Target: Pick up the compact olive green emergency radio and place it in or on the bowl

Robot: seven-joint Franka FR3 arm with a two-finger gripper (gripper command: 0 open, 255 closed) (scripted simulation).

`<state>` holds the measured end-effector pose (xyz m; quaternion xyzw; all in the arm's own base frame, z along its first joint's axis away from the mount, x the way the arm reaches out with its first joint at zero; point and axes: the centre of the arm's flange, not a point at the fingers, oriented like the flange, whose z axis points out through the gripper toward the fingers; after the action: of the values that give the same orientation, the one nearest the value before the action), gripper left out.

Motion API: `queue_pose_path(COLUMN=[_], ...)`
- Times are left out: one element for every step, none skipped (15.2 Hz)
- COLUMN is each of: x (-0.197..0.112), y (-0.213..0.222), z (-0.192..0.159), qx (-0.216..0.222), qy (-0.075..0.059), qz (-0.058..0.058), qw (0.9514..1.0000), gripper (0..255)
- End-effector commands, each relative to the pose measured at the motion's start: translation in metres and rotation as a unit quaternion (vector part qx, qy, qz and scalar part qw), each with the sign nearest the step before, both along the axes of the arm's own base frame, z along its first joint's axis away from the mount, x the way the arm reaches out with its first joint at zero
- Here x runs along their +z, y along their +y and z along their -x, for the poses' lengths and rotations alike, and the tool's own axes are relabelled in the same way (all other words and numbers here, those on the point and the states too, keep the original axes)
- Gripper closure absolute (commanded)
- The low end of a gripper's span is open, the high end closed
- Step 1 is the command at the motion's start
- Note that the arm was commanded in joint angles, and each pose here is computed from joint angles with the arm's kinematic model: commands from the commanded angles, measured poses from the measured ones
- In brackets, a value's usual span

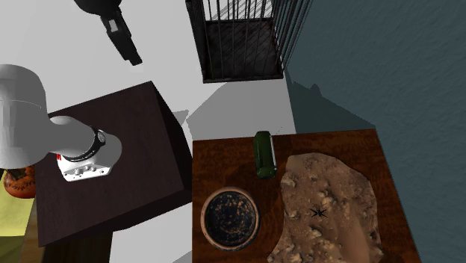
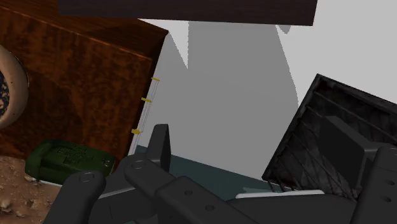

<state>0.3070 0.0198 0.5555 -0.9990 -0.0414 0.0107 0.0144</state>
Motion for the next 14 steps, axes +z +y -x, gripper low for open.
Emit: queue_pose_path(x=[0.0, -0.008, -0.015, -0.023, -0.031, -0.039, -0.046, -0.054, -0.062, -0.07, -0.078, -0.086, -0.094, -0.101], y=[0.0, -0.01, -0.02, -0.03, -0.04, -0.049, -0.059, -0.068, -0.077, -0.086, -0.095, -0.103, -0.112, -0.12], z=[0.0, -0.004, -0.008, -0.013, -0.018, -0.023, -0.028, -0.034, -0.04, -0.046, -0.052, -0.058, -0.065, -0.072], qx=[0.0, 0.013, 0.026, 0.039, 0.052, 0.065, 0.078, 0.09, 0.103, 0.116, 0.129, 0.142, 0.155, 0.167], qy=[0.0, 0.001, 0.001, 0.002, 0.002, 0.003, 0.003, 0.004, 0.005, 0.005, 0.006, 0.006, 0.007, 0.008], qz=[0.0, 0.0, -0.001, -0.001, -0.002, -0.002, -0.003, -0.003, -0.004, -0.004, -0.005, -0.005, -0.006, -0.006], qw=[1.0, 0.9999, 0.9997, 0.9992, 0.9987, 0.9979, 0.997, 0.9959, 0.9946, 0.9932, 0.9916, 0.9899, 0.9879, 0.9859], gripper=[0, 0, 0, 0, 0, 0, 0, 0, 0, 0, 0, 0, 0, 0])
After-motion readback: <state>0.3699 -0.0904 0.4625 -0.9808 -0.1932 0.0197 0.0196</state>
